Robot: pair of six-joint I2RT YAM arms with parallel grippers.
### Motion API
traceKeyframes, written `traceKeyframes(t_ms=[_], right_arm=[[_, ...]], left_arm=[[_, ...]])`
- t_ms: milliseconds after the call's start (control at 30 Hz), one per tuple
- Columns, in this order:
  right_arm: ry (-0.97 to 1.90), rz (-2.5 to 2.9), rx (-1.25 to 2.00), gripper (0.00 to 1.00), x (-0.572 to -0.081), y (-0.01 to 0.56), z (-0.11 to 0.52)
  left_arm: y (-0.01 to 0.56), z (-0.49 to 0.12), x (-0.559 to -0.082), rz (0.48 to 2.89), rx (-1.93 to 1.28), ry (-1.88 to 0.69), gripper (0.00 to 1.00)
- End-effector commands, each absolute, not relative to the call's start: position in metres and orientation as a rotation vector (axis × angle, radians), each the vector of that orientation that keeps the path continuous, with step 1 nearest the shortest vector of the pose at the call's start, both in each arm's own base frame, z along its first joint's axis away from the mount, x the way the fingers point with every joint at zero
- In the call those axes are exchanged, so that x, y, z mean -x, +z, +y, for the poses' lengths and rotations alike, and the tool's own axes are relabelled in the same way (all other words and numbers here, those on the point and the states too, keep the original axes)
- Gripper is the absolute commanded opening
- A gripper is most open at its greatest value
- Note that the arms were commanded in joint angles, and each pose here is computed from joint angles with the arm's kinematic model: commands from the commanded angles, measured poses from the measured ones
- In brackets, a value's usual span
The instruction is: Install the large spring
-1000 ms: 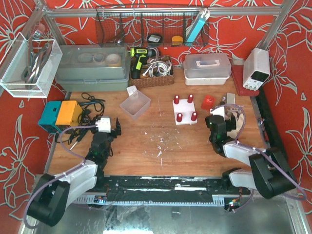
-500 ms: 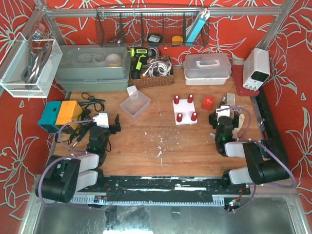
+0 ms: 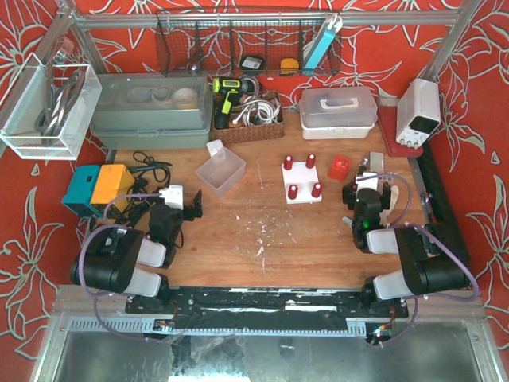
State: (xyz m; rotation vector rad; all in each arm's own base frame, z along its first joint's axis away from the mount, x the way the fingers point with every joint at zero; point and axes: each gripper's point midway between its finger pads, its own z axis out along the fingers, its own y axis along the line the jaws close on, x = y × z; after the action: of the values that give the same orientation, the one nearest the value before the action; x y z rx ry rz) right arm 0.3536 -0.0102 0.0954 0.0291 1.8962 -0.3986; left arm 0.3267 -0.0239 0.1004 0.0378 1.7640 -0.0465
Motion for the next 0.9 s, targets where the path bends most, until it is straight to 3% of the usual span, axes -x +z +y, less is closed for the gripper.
traceKeyframes(t_ms=[0, 867], right_arm=[[-0.383, 1.878, -0.059, 0.99, -0.3586, 0.1026, -0.0112], [-0.384, 1.882, -0.057, 0.99, -0.3584, 0.1021, -0.0112]], left_arm=[[0.1194, -0.0228, -0.3425, 1.702, -0.024, -0.037, 1.0], [0.1189, -0.0208, -0.3442, 1.715, -0.01, -0.037, 1.0]])
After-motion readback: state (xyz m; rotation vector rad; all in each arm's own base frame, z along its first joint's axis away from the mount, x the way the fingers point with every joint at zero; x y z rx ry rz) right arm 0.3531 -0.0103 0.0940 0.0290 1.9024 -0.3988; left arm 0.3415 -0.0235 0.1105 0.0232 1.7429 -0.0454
